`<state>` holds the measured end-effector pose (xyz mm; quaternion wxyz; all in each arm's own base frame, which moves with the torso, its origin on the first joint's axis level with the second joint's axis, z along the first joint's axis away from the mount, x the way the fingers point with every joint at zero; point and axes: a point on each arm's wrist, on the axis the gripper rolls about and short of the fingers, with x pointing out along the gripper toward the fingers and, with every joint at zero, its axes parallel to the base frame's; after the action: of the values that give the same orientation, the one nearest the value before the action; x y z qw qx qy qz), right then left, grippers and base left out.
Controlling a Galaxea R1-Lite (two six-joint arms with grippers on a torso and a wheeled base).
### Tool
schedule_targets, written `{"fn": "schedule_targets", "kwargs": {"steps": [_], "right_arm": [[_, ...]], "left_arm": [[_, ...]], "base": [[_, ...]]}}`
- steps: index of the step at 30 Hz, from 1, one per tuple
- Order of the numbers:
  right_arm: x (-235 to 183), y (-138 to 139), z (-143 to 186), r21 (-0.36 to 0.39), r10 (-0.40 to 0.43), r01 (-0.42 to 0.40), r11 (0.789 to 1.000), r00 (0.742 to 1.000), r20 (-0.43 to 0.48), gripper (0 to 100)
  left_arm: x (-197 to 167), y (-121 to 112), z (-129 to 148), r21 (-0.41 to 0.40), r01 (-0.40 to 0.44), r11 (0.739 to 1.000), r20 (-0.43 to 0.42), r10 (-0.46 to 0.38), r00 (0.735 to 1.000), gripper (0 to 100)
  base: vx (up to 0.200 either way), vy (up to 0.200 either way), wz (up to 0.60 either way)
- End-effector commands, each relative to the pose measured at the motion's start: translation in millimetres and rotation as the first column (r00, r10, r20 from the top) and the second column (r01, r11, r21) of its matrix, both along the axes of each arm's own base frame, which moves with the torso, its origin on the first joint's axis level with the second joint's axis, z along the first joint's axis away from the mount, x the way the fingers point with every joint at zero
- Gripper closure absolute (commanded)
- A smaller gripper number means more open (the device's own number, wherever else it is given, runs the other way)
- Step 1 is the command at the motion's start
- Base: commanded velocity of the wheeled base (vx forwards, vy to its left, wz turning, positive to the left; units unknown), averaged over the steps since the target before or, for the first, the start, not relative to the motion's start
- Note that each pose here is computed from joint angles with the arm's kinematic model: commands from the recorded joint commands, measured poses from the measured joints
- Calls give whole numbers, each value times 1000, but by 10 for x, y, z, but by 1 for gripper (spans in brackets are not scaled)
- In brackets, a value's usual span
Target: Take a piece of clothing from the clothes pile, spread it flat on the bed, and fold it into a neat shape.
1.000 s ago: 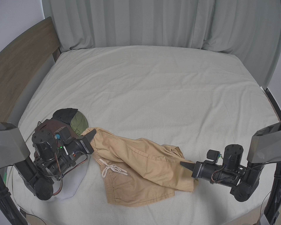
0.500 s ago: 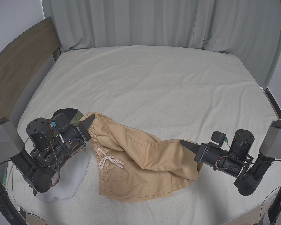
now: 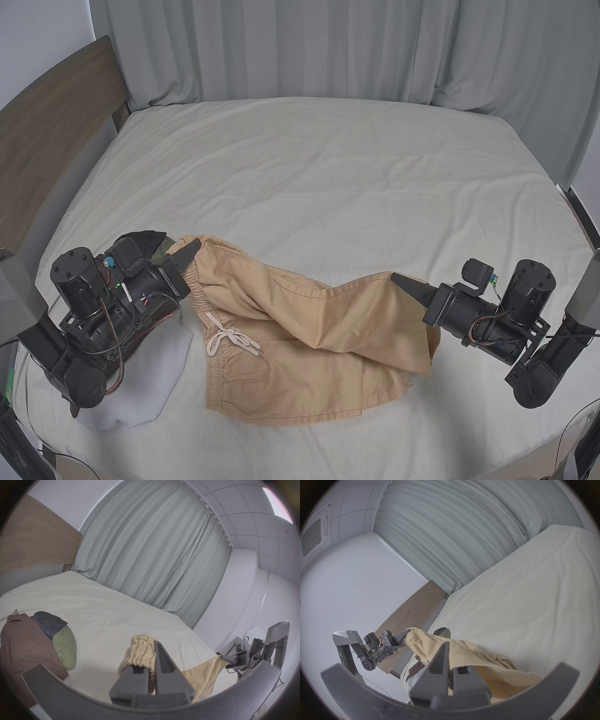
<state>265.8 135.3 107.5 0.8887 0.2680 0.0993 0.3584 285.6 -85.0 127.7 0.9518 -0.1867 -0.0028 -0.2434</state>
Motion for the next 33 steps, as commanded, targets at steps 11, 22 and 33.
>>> {"fn": "schedule_targets", "kwargs": {"steps": [11,22,33], "right_arm": [[3,-42,53,-31,-11,12,999,998,54,100],[5,-101,145,-28,-12,14,1000,996,93,100],[-21,-133,238,-22,-4,7,1000,992,128,100]], "left_arm": [[-49,10,-10,5,3,1000,-8,-3,1000,100],[-115,27,23,6,13,1000,-3,-13,1000,100],[-116,31,28,19,12,1000,6,-12,1000,100]], "base": [[0,0,0],[0,0,0],[0,0,0]]}}
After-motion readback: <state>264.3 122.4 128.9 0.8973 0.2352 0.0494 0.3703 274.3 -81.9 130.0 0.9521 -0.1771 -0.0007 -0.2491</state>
